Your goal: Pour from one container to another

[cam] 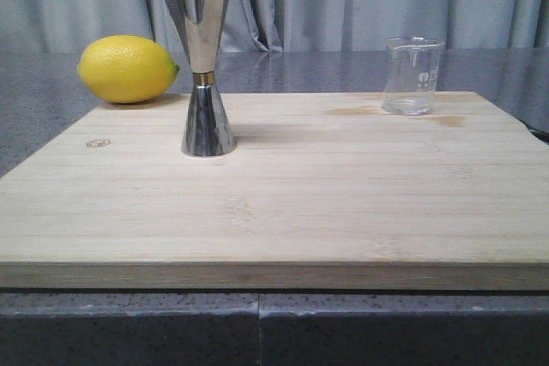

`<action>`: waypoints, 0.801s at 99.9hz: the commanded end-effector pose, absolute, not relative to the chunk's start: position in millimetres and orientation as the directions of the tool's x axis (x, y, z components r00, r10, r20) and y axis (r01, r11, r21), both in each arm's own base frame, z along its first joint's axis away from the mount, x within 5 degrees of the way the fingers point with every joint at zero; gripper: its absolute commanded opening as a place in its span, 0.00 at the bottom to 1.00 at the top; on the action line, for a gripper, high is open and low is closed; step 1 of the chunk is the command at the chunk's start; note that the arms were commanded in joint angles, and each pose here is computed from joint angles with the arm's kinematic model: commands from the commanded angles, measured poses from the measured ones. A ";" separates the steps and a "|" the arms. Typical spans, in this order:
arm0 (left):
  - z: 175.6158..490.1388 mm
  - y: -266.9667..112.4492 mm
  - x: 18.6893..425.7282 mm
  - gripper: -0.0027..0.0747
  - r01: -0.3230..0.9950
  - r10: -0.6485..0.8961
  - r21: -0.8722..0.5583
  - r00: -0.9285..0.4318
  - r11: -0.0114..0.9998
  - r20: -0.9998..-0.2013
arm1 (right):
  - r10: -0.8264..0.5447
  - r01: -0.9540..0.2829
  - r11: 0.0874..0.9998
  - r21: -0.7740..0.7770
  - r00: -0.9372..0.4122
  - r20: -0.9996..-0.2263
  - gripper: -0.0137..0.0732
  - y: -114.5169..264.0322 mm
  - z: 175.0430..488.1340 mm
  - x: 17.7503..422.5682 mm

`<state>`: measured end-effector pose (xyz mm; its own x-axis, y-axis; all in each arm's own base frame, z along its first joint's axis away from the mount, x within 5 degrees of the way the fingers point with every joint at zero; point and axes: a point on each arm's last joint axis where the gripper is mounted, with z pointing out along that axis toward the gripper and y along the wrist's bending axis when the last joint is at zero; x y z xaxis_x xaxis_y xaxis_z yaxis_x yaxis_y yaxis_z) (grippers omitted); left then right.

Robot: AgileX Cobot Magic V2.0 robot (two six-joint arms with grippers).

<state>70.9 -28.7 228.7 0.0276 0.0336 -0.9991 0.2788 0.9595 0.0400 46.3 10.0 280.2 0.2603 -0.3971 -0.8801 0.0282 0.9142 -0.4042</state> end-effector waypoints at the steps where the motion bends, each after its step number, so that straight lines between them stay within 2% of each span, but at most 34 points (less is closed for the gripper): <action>1: 238.9 -30.5 70.6 0.01 0.300 -0.013 0.005 0.056 0.954 -0.998 | -0.394 0.033 0.916 -0.400 0.270 -0.879 0.09 10.2 287.3 45.9; 65: 238.9 -30.5 70.6 0.01 0.300 -0.013 0.005 0.056 0.954 -0.998 | -0.394 0.033 0.916 -0.400 0.270 -0.879 0.09 10.2 287.3 45.9; 80: 237.4 -24.6 72.1 0.01 0.241 -0.009 0.000 0.039 0.971 -0.999 | -0.394 0.031 0.916 -0.401 0.271 -0.878 0.09 10.4 287.3 45.8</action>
